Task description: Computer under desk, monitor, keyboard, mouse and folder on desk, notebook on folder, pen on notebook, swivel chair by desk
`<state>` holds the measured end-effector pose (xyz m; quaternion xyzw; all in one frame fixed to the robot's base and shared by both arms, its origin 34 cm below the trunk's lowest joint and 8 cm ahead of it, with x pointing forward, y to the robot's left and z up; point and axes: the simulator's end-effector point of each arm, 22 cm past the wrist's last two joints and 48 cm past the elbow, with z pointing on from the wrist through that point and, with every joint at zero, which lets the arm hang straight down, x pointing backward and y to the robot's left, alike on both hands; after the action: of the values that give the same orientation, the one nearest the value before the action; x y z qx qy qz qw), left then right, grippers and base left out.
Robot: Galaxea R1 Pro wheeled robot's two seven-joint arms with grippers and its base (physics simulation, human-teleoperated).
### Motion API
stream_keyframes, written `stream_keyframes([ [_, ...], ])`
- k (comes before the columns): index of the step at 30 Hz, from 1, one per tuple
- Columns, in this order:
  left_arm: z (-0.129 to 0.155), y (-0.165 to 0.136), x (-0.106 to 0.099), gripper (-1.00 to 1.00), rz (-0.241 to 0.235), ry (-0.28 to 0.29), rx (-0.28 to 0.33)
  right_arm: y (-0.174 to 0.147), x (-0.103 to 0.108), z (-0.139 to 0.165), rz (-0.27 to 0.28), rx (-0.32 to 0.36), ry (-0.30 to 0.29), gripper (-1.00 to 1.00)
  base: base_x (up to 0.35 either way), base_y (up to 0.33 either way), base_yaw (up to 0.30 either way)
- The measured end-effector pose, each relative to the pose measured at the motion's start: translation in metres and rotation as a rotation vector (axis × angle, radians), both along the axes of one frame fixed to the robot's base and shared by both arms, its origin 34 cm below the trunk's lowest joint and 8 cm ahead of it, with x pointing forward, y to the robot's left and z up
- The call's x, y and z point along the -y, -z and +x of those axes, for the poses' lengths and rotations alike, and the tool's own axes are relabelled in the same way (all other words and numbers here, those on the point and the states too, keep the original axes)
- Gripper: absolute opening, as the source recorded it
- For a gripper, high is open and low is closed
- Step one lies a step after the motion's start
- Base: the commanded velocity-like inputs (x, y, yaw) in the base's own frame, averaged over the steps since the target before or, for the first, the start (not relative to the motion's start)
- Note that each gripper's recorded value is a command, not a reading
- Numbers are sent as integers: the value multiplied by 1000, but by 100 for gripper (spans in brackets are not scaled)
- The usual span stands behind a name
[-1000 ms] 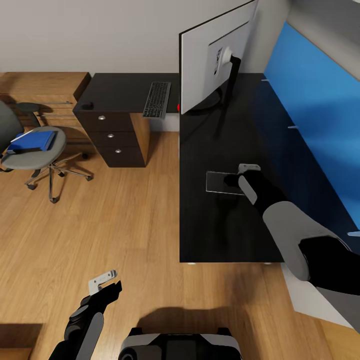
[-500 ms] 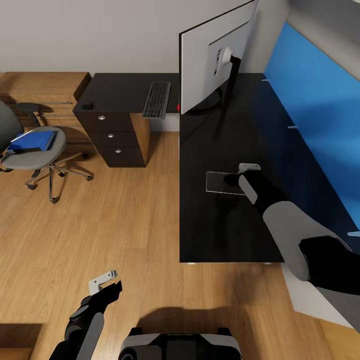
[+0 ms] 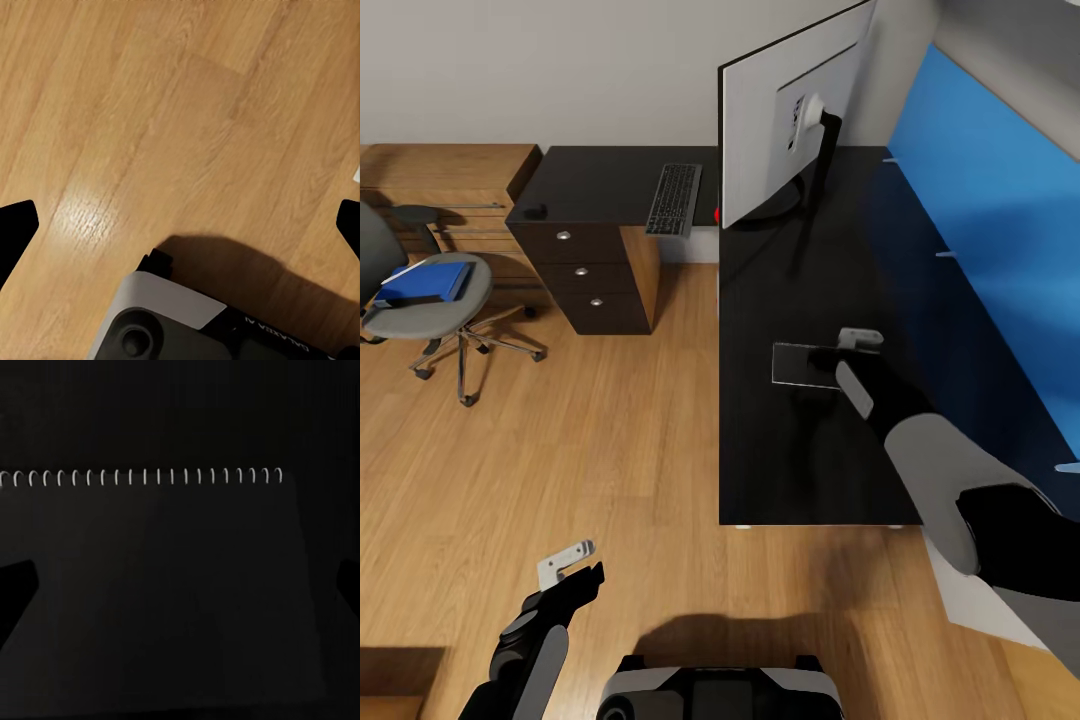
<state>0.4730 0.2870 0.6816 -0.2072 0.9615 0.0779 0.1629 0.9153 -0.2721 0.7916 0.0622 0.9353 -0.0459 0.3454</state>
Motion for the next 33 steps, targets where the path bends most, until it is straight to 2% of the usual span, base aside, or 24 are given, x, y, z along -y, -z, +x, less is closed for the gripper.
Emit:
stream_keyframes([
  [13, 0, 0, -1, 100, 6, -3, 3, -28, -7, 6, 11, 235, 13, 100, 3, 0, 0],
  [14, 0, 0, -1, 100, 6, -3, 3, -34, -10, -2, 17, 289, 20, 100, 86, 0, 0],
  [17, 0, 0, -1, 100, 6, -3, 3, -35, -13, -17, 23, 319, 25, 100, 188, 0, 0],
  [25, -1, 0, -2, 100, 7, -4, 2, -31, -22, -54, 44, 341, 25, 100, 274, 0, 0],
  [28, -9, 6, -2, 100, 10, -3, -22, -20, -27, -81, 57, 327, 24, 100, 220, 0, 0],
  [33, -13, 9, -2, 100, 11, -1, -33, -12, -27, -94, 59, 312, 24, 100, 280, 0, 0],
])
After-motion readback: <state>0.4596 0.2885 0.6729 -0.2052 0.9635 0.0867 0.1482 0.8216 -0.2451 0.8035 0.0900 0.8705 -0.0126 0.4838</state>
